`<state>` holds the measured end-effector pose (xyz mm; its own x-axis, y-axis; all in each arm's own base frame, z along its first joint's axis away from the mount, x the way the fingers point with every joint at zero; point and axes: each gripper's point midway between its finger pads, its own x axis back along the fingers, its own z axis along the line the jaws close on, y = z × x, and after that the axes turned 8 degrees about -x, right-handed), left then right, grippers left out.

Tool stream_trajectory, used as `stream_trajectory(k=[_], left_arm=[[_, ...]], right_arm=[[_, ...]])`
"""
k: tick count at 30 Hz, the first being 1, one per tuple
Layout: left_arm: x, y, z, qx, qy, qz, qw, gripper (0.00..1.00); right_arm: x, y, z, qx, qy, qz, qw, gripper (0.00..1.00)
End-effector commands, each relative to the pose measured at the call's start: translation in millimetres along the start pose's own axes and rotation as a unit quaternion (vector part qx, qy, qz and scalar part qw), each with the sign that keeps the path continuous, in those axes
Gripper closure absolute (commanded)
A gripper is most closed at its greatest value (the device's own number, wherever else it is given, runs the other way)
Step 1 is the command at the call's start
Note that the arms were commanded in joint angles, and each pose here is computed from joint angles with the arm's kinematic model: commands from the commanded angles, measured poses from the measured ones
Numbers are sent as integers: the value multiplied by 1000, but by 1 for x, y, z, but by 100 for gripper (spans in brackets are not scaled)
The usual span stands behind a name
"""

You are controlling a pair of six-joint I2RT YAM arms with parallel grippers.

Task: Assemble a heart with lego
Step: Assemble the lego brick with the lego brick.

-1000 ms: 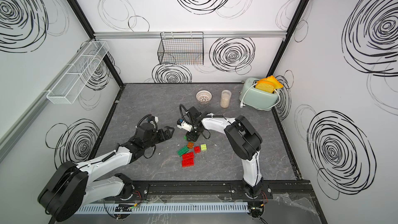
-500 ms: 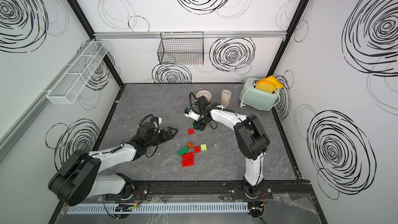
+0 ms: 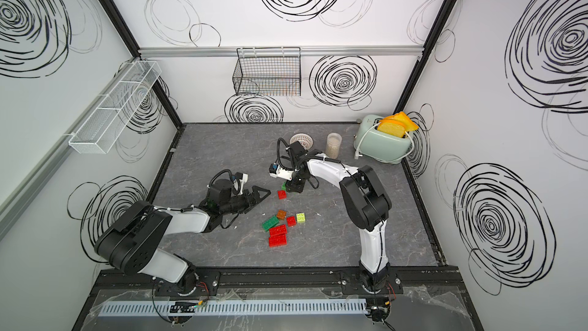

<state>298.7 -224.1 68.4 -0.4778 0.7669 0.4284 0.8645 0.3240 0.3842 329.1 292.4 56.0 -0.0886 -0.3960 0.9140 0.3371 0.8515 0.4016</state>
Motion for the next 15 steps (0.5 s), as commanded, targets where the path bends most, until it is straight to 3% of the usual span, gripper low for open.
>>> stream_trajectory(k=[1, 6, 15], left_arm=[[-4, 19, -25, -2, -54, -18, 998, 3], [-3, 17, -19, 14, -47, -19, 999, 3], [27, 22, 4, 41, -15, -48, 998, 3]], right_arm=[[5, 11, 15, 55, 24, -13, 998, 77], [-6, 17, 17, 64, 36, -2, 997, 77], [-17, 20, 23, 83, 49, 19, 995, 77]])
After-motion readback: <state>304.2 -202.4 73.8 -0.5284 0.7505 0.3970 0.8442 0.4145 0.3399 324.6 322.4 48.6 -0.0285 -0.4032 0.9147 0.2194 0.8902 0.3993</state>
